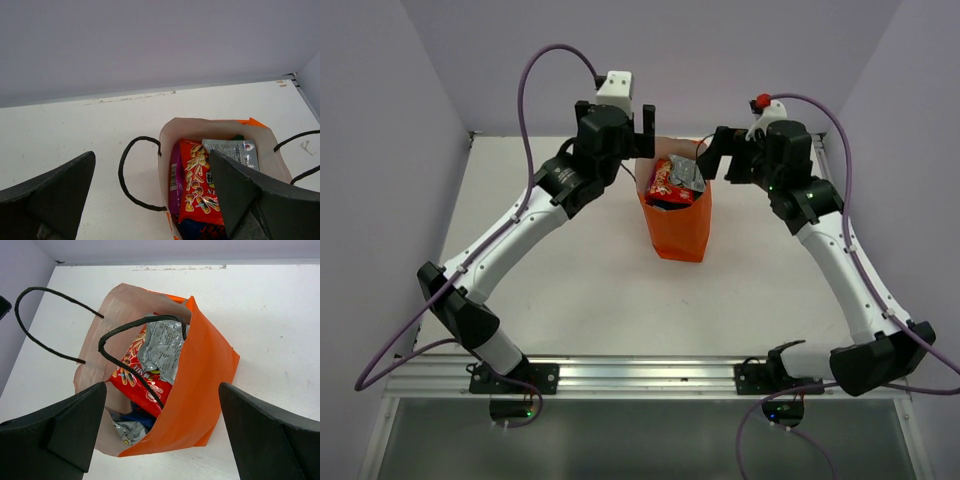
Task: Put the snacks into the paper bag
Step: Reset both arms
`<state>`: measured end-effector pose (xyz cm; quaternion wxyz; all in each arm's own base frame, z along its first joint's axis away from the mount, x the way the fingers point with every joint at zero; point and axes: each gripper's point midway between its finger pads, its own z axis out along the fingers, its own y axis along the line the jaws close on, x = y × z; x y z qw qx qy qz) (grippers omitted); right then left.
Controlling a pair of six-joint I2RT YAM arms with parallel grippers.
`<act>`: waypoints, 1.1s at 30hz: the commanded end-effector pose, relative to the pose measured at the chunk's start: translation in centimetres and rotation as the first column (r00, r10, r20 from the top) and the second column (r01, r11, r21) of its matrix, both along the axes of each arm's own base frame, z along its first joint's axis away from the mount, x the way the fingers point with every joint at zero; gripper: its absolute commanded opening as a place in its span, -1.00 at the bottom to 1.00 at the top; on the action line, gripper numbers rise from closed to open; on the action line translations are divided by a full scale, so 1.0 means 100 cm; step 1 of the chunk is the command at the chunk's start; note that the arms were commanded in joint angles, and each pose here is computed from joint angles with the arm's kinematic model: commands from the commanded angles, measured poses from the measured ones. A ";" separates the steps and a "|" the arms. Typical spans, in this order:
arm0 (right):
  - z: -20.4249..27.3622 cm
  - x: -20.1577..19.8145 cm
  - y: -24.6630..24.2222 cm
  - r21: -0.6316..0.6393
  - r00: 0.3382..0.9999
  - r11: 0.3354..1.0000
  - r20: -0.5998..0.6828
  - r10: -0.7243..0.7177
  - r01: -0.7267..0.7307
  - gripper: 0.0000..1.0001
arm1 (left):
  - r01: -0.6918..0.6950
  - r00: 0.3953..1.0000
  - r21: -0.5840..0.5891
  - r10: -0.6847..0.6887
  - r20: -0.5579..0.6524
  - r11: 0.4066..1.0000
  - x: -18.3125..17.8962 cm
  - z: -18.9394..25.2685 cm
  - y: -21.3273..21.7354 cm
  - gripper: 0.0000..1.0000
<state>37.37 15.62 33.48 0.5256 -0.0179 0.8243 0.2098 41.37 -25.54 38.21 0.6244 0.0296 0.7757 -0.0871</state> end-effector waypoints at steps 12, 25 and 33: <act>0.112 -0.070 -0.124 -0.071 0.817 0.886 0.428 -0.388 0.458 0.97 | -0.224 0.949 -0.094 0.240 0.204 0.970 -0.051 0.096 0.119 1.00; 0.160 -0.165 -0.191 0.006 0.614 0.783 0.617 -0.492 0.622 0.97 | -0.492 0.768 -0.215 0.537 0.349 0.844 -0.187 0.147 0.273 1.00; 0.168 -0.195 -0.200 0.063 0.566 0.785 0.659 -0.496 0.616 0.97 | -0.537 0.749 -0.188 0.567 0.343 0.823 -0.211 0.142 0.296 1.00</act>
